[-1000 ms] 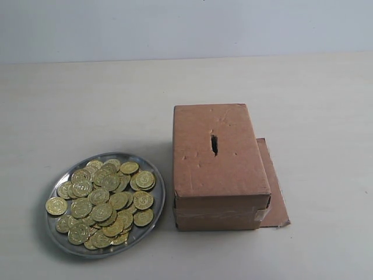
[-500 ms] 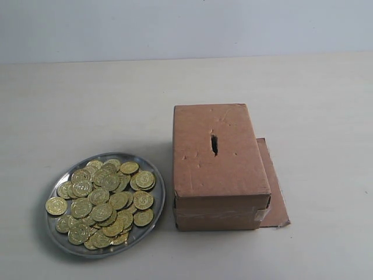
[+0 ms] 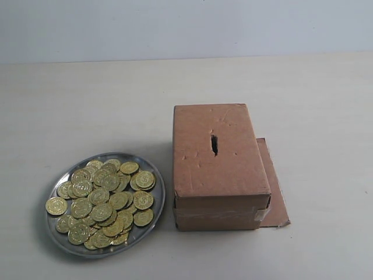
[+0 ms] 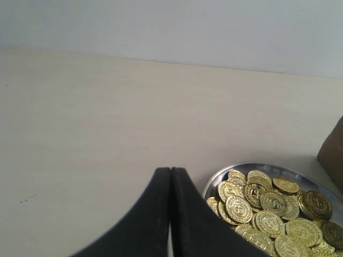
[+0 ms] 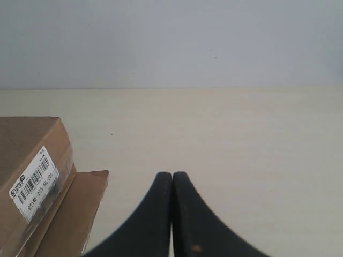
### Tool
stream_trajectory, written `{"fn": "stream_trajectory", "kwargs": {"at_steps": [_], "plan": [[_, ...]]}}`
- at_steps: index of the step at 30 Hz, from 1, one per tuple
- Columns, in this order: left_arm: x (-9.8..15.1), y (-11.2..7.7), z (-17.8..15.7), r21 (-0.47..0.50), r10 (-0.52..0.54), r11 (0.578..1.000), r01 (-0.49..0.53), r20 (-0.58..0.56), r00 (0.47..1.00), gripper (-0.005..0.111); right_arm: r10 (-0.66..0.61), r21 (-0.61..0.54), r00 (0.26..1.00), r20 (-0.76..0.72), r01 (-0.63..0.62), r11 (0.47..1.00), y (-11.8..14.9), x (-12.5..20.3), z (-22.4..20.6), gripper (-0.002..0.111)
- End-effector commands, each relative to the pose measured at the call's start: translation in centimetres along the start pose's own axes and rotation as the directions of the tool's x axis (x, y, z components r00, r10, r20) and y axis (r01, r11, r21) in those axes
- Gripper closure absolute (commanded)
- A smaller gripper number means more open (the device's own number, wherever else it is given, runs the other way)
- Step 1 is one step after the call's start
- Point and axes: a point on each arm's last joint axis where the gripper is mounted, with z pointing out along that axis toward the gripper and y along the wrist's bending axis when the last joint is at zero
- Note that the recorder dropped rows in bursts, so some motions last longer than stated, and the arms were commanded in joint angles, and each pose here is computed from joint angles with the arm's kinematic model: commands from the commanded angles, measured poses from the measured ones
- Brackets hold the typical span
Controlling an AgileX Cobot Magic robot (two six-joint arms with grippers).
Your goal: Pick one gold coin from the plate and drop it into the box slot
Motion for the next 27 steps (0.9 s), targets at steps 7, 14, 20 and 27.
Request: {"fn": "stream_trajectory", "kwargs": {"at_steps": [7,14,20,27], "plan": [[0.07,0.24,-0.02,-0.025,0.032,0.999,-0.032,0.001,0.999,0.107,0.002,0.006,1.0,0.012,-0.003,1.0,-0.04,0.02,-0.01,0.108],[0.07,0.33,-0.02,-0.036,0.033,0.999,-0.033,0.001,0.999,0.107,0.0,0.006,1.0,0.012,0.0,1.0,-0.04,0.02,-0.01,0.108],[0.06,0.33,-0.02,-0.037,0.013,0.999,-0.013,0.002,1.0,0.107,0.002,0.006,1.0,0.012,-0.002,1.0,-0.04,0.02,-0.01,0.108],[0.06,0.41,-0.02,-0.045,0.01,0.999,-0.009,0.002,1.0,0.107,0.0,0.006,1.0,0.012,0.0,1.0,-0.04,0.02,-0.01,0.108]]}}
